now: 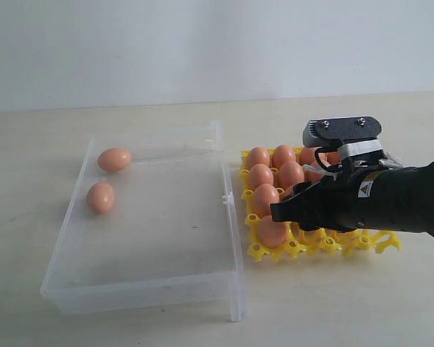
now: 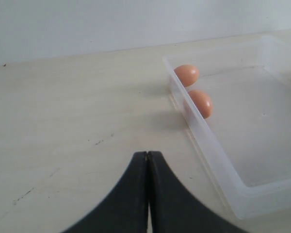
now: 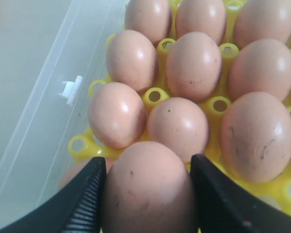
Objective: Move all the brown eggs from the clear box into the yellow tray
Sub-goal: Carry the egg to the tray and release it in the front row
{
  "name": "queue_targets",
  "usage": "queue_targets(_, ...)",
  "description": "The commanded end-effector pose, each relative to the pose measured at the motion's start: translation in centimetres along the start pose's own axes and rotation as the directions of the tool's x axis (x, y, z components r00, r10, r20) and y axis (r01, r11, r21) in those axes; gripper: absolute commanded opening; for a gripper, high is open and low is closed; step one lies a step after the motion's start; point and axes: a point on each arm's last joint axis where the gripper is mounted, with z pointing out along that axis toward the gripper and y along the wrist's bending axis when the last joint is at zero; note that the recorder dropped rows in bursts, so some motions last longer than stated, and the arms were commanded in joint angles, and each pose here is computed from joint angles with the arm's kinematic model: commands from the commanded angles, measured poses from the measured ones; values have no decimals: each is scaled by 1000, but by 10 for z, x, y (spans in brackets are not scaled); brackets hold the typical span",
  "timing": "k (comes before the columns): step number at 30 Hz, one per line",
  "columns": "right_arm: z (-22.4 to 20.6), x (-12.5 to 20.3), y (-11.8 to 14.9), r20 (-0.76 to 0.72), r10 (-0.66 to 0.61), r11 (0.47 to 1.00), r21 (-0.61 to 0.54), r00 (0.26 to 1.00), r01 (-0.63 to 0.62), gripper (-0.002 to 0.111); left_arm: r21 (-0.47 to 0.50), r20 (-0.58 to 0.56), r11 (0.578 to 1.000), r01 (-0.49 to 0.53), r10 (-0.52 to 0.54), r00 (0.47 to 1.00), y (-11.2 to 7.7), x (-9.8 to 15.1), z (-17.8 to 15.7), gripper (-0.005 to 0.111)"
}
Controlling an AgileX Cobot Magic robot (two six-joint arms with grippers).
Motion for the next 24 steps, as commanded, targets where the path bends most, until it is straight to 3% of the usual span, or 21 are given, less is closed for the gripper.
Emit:
queue_targets(1,-1,-1,-1,17,7,1000,3,1000,-7,20,3,19,1000,0,0,1000,0,-2,-1,0)
queue_targets(5,-1,-1,-1,17,7,1000,3,1000,-7,28,3,19,1000,0,0,1000,0,-2,-1,0)
queue_targets(12,-1,-1,-1,17,7,1000,3,1000,-7,52,3,19,1000,0,0,1000,0,-2,-1,0)
queue_targets(24,-1,-1,-1,17,7,1000,3,1000,-7,54,3,19,1000,0,0,1000,0,-2,-1,0)
